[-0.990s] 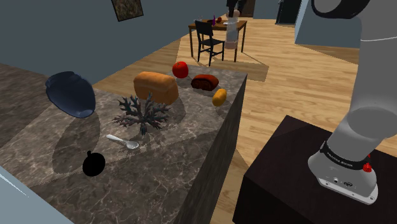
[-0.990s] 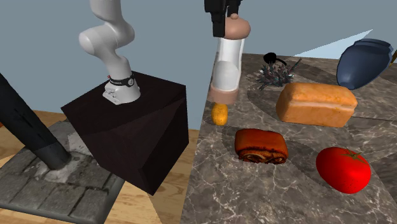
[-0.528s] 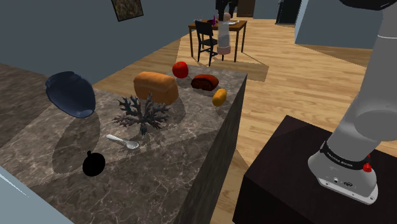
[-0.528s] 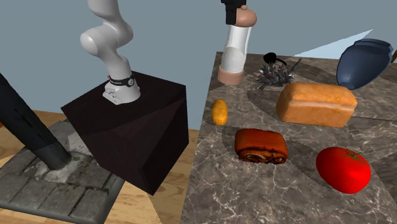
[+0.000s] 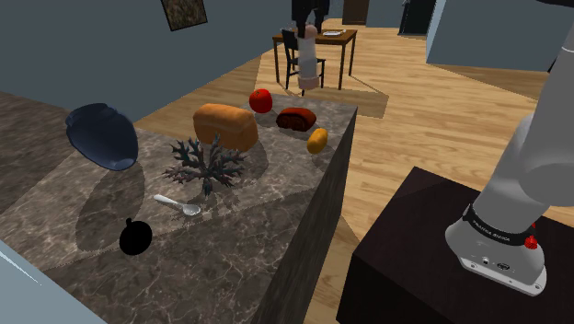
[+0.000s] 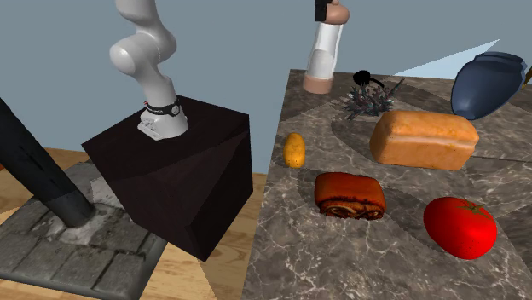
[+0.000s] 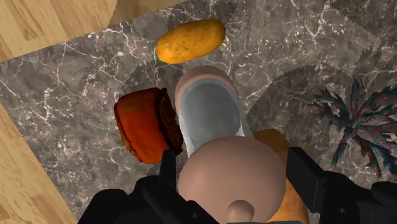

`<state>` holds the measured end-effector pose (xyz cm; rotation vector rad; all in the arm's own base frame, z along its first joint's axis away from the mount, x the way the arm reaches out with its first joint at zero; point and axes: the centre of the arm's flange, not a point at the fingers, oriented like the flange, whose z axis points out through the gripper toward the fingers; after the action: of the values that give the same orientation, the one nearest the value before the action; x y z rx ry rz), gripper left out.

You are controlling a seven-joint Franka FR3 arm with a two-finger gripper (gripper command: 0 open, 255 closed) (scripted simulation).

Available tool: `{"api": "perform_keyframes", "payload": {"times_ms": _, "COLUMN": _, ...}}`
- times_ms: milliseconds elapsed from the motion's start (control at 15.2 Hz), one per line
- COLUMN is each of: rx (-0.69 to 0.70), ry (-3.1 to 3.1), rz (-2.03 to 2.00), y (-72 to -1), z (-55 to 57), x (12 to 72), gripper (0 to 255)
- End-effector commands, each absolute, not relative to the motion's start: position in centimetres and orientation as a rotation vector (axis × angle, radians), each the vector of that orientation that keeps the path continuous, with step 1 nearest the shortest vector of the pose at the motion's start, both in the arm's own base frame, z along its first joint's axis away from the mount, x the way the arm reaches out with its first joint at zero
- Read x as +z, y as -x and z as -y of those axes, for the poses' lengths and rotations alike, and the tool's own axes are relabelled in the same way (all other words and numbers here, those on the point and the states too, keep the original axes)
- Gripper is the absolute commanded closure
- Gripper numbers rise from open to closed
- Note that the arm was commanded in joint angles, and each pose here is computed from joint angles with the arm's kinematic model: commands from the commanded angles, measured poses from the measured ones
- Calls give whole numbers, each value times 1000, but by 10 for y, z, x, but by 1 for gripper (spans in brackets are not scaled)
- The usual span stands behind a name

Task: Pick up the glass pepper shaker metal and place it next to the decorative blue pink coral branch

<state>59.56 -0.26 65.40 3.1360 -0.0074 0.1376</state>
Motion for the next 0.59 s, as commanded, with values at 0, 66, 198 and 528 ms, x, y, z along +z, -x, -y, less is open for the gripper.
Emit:
{"api": "perform_keyframes", "payload": {"times_ms": 0, "rx": 138, "ry": -3136, "rz": 10, "y": -593, "z": -24, "x": 658, "gripper": 255}}
{"api": "perform_keyframes", "payload": {"times_ms": 66, "rx": 138, "ry": -3136, "rz": 10, "y": -592, "z": -37, "x": 658, "gripper": 255}}
{"api": "perform_keyframes", "payload": {"times_ms": 198, "rx": 138, "ry": -3136, "rz": 10, "y": -589, "z": -63, "x": 658, "gripper": 255}}
{"api": "perform_keyframes", "payload": {"times_ms": 528, "rx": 138, "ry": -3136, "rz": 10, "y": -583, "z": -129, "x": 658, "gripper": 255}}
